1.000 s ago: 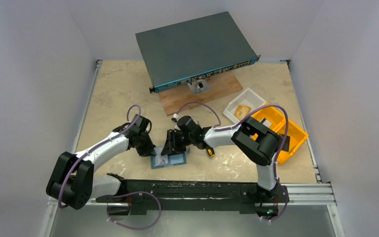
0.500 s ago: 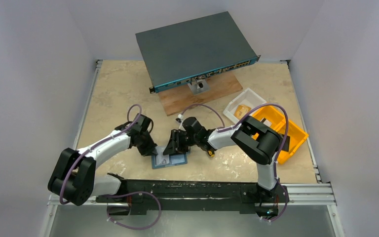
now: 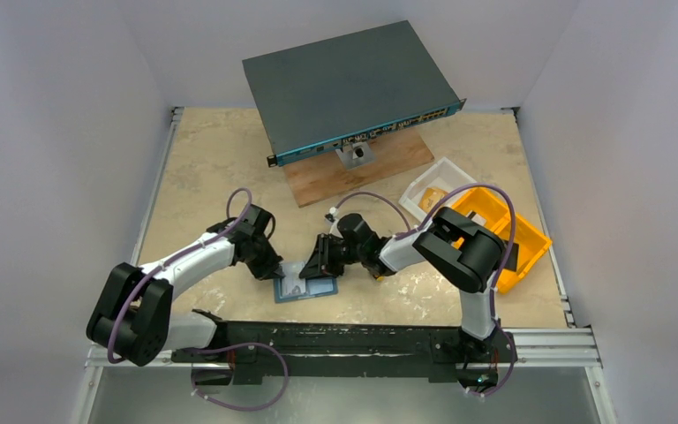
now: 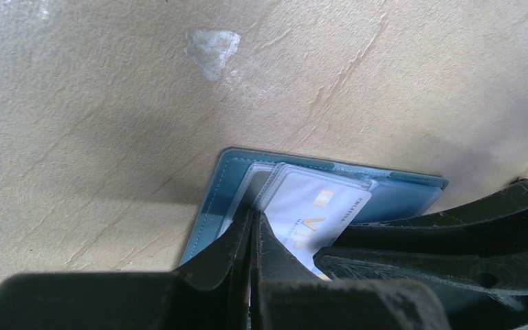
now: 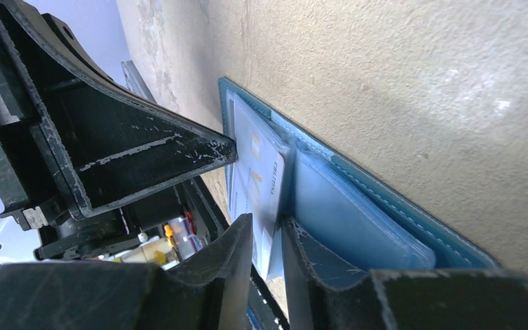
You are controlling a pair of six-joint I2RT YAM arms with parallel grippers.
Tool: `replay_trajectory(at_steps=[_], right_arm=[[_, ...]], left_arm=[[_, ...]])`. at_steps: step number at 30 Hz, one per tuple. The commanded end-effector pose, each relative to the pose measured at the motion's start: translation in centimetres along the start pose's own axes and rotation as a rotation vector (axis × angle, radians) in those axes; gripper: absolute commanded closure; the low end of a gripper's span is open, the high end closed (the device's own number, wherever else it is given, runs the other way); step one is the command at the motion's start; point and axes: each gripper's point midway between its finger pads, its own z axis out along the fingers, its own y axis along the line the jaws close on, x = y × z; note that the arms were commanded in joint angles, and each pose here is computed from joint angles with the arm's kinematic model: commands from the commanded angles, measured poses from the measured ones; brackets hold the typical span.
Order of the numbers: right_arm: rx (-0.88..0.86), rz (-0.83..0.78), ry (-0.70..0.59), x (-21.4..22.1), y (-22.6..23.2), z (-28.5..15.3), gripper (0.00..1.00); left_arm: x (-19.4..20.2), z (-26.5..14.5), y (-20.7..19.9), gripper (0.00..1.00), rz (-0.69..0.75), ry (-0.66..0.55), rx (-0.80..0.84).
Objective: Take the credit cards out of the card holder
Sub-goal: Remove the credit card from the card holder.
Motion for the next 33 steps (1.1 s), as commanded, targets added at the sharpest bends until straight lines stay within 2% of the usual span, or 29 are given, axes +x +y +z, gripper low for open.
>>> replay_trajectory(at_steps=[1,10,20,33], right_arm=[[-0.052,0.004,-0.010,-0.3,1.1,-0.5,0.78],[-0.070,0.023,-0.021,-0.4,1.0,-0.8,0.84],[-0.040,0.022,-0.040,-0.7,0.5,-1.1,0.99],[0.053,0.021,-0.084,-1.2,-1.6,-2.2,1.00]], left_arm=[[1.2,1.0,3.4,1.00,-0.014,0.023,-0.138],[1.2,0.9,3.7,1.00,-0.022,0.021,-0.150],[1.1,0.9,4.2,1.00,-0.040,0.015,-0.177],[1.1,1.1,4.5,1.00,-0.060,0.022,-0.185]])
